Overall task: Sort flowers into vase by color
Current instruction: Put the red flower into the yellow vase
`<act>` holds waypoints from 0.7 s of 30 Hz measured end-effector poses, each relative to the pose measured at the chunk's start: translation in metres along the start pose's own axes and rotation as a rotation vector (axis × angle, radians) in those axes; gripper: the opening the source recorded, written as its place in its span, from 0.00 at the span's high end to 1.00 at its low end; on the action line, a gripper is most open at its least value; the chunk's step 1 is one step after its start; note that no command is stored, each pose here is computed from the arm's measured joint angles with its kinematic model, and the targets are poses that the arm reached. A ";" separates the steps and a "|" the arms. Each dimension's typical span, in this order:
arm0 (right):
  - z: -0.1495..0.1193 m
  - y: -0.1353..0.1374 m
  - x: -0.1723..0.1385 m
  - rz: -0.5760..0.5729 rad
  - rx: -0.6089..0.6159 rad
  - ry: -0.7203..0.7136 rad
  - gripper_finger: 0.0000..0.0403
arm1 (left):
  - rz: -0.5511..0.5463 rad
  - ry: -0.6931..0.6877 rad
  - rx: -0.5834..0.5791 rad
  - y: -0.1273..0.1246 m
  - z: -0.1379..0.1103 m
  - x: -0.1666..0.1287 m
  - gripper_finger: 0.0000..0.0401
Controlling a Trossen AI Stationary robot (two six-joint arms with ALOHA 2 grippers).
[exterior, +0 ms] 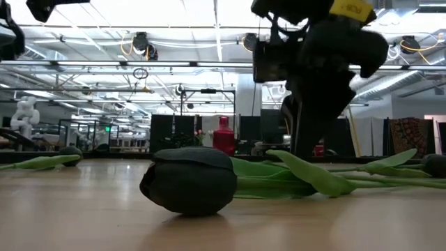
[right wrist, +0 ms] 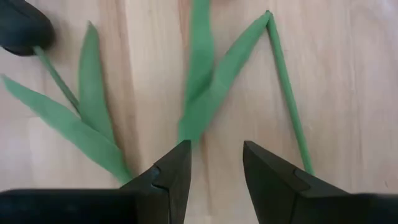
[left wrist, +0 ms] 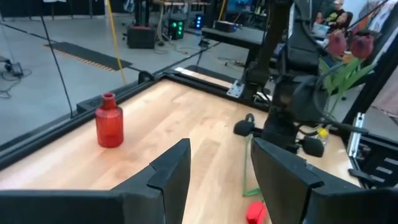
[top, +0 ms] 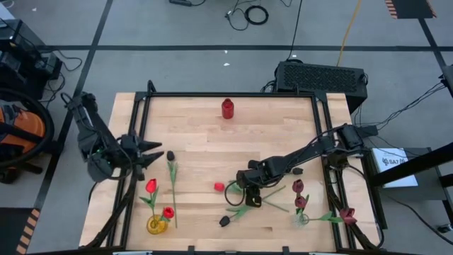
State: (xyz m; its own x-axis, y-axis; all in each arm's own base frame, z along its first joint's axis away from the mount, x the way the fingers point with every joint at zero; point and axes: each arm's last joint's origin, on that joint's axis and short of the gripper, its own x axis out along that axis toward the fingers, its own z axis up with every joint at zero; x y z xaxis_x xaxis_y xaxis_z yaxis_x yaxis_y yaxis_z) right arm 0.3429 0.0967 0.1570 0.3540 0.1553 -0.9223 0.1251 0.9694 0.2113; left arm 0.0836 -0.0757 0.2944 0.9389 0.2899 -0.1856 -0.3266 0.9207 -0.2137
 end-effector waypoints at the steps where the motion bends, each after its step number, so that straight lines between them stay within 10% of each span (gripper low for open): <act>1: 0.000 0.002 -0.001 0.003 0.004 -0.002 0.66 | 0.007 0.002 0.008 0.001 0.000 0.001 0.56; 21: -0.002 0.002 0.021 0.021 0.024 0.032 0.71 | 0.148 0.092 0.095 0.006 -0.004 0.029 0.56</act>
State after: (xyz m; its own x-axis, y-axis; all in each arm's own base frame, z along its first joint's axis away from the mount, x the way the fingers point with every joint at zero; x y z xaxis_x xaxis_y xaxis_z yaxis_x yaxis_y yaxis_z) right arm 0.3484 0.1026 0.1371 0.3272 0.1823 -0.9272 0.1406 0.9609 0.2386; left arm 0.1084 -0.0633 0.2844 0.8658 0.4032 -0.2963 -0.4448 0.8914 -0.0870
